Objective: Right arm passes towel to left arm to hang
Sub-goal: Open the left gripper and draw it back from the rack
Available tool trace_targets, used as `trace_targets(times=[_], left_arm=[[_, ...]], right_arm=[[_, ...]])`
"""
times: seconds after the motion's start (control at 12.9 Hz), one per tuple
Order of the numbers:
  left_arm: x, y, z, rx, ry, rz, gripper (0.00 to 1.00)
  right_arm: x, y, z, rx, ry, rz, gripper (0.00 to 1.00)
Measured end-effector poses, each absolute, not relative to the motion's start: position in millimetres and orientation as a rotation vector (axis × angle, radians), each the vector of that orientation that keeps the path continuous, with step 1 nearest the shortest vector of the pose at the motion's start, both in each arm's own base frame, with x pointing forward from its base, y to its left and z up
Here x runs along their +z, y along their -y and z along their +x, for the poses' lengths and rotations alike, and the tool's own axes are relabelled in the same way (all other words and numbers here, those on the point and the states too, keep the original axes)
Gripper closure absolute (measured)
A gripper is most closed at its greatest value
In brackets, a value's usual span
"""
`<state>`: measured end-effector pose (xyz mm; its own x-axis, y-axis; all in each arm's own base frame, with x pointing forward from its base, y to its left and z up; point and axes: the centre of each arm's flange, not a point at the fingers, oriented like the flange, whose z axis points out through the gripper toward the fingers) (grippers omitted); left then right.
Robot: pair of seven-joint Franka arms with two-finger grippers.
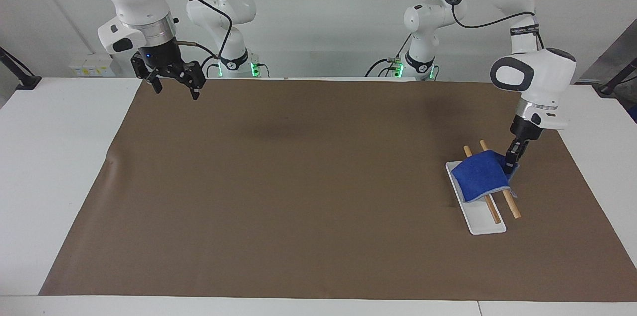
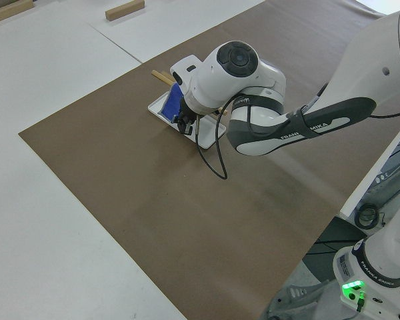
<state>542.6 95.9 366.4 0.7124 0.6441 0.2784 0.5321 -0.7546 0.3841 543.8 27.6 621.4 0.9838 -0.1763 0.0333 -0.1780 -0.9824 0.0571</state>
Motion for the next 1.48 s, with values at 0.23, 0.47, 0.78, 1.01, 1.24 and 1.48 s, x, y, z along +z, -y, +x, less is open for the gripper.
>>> trace_targets(times=[0.23,0.47,0.78,1.01,1.24,1.48], left_arm=[[366.7,-103.6,541.3,0.596,-0.913,2.657,0.63],[368.3,-113.1,540.6,0.61,-0.884,2.675,0.48],[388.7,-126.4,552.3,0.546,-0.825,2.7,0.48],[413.6,-143.0,565.6,0.451,-0.738,2.765,0.48],[440.8,-145.3,581.3,0.37,-0.64,2.826,0.49],[468.0,-144.4,589.8,0.293,-0.549,2.901,0.49]], right_arm=[[621.4,-27.6,543.8,0.043,0.274,3.069,0.0],[621.4,-27.6,543.8,0.043,0.274,3.069,0.0],[621.4,-27.6,543.8,0.043,0.274,3.069,0.0],[621.4,-27.6,543.8,0.043,0.274,3.069,0.0],[621.4,-27.6,543.8,0.043,0.274,3.069,0.0],[621.4,-27.6,543.8,0.043,0.274,3.069,0.0]])
